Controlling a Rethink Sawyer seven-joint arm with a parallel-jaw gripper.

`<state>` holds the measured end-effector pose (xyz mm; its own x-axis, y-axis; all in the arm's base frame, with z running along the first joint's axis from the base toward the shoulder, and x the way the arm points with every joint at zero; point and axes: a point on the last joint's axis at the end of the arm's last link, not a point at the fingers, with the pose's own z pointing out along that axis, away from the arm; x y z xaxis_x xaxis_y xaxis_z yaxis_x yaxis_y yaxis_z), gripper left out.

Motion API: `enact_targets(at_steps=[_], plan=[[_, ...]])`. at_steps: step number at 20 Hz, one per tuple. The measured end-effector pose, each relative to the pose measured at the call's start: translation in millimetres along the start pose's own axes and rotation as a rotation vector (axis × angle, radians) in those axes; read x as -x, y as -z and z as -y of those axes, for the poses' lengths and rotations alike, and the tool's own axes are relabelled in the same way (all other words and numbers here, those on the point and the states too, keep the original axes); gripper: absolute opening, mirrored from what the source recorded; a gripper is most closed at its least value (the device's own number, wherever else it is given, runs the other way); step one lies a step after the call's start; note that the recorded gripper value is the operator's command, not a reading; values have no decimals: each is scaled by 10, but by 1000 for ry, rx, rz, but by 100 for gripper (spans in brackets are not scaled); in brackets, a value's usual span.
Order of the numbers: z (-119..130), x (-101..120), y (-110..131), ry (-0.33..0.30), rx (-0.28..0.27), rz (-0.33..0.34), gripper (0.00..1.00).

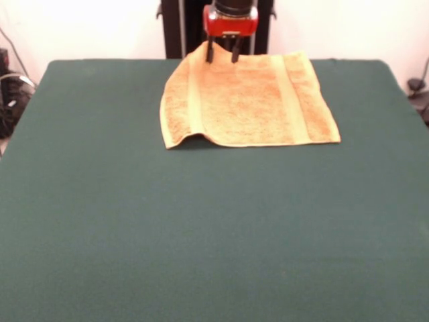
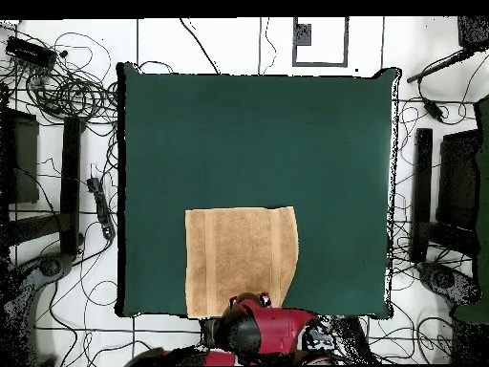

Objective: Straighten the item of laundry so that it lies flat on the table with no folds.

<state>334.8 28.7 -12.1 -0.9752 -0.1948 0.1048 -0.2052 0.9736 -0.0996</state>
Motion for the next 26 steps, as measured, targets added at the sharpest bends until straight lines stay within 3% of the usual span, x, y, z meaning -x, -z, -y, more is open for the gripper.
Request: enact_targets(at_steps=[15, 19, 26], plan=[[85, 128, 97, -17, -6, 40, 100], [132, 224, 260, -24, -18, 78, 100], [217, 272, 598, -44, -35, 87, 100]])
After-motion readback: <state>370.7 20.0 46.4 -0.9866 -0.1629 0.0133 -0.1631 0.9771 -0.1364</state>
